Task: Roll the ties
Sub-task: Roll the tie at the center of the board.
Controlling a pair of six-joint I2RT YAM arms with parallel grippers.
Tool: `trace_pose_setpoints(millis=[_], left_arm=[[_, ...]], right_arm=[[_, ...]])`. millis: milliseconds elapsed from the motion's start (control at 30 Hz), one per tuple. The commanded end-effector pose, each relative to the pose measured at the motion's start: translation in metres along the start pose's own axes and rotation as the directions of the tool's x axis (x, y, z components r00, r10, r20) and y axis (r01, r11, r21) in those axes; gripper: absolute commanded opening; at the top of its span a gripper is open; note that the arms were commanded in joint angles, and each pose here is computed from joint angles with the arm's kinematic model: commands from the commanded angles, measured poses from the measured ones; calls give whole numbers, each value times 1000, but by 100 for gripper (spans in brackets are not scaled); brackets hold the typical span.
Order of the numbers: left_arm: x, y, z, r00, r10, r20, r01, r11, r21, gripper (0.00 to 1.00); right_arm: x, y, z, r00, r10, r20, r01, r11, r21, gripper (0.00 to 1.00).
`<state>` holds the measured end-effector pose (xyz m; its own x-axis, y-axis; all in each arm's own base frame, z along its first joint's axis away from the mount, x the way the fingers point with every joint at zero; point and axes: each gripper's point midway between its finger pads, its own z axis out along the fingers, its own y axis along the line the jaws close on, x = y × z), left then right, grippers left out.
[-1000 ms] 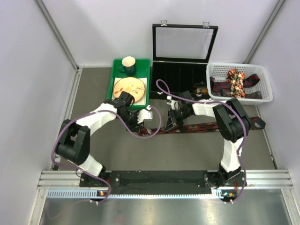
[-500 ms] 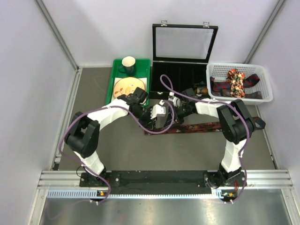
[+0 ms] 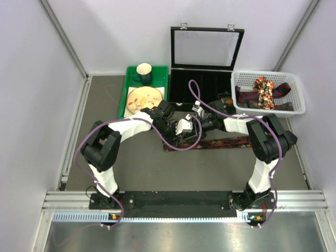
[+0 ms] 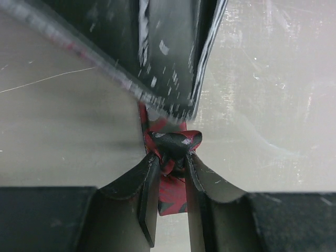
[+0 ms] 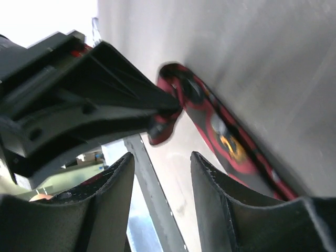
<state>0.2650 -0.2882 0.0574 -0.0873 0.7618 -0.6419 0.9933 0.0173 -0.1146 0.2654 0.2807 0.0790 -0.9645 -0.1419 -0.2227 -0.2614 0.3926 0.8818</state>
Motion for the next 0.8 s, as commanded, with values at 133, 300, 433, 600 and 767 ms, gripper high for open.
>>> trace_pose_setpoints(millis=[133, 300, 433, 600, 767], left_arm=[[-13, 9, 0, 999, 18, 29, -17, 1000, -24, 29], [-13, 7, 1, 999, 18, 28, -18, 1000, -19, 29], [-11, 5, 3, 1000, 17, 20, -16, 1000, -17, 29], [-8, 6, 5, 1000, 6, 16, -6, 1000, -21, 29], [-8, 3, 4, 1000, 2, 18, -2, 1000, -18, 29]], right_arm=[[-7, 16, 26, 1000, -16, 0, 16, 995, -97, 46], [-7, 10, 33, 1000, -11, -5, 10, 997, -74, 43], [-5, 9, 34, 1000, -12, -11, 11, 998, -66, 36], [0, 4, 33, 999, -21, -28, 20, 999, -46, 16], [0, -6, 34, 999, -30, -41, 31, 1000, 5, 0]])
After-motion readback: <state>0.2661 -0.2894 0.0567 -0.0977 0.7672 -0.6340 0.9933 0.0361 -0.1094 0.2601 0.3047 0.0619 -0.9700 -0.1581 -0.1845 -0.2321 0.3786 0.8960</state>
